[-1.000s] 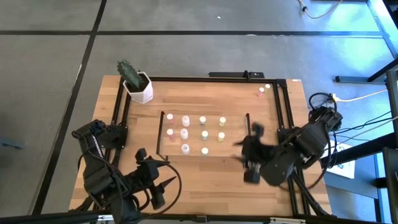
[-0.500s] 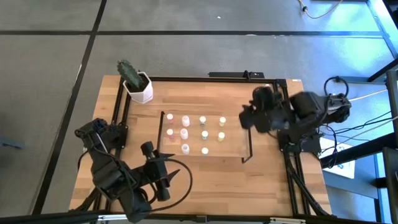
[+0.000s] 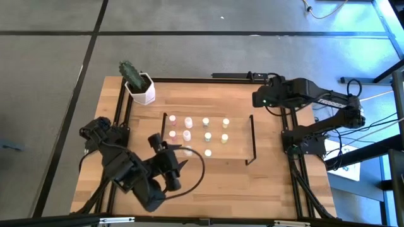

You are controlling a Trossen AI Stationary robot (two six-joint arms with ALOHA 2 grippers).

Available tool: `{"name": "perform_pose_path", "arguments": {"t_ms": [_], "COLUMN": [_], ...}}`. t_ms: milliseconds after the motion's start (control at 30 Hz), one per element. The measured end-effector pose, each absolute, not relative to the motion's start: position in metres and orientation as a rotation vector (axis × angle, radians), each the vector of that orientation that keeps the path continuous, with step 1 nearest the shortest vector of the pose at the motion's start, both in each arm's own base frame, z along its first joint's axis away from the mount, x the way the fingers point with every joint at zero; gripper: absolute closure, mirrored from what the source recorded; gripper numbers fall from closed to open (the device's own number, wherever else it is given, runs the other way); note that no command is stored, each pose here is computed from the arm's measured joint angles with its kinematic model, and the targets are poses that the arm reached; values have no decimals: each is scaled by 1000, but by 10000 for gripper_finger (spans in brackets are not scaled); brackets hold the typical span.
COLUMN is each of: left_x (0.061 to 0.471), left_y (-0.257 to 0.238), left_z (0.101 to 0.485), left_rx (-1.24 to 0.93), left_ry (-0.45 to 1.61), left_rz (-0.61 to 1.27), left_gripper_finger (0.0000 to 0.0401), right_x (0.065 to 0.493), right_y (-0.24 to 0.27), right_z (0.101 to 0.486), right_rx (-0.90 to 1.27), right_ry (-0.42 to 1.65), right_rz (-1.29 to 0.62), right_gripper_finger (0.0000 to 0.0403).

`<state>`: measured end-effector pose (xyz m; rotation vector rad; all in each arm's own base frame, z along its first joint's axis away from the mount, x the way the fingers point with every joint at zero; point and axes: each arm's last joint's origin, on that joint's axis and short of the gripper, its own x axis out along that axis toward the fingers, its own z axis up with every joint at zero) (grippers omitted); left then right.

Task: Pick and place medicine bottles onto shelf by color
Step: Put the pink pill bottle on the shelf aligned with the other pink pill bottles

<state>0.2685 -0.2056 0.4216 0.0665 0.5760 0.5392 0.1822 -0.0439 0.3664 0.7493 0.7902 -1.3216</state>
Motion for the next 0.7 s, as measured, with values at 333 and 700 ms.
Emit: {"name": "perform_pose_path", "arguments": {"t_ms": [333,700], "left_x": [287,292], "left_y": [-178,-170], "left_z": [422,422], "left_rx": [34,47], "left_ry": [580,593], "left_rz": [637,654], "left_gripper_finger": [159,159], "right_x": [180,171], "right_y": [-80,-119], "right_z": [341,318], "right_rx": [647,770], "right_ry": [920,998], "right_rz": [-1337,-1263], "right_gripper_finger": [250,201]}}
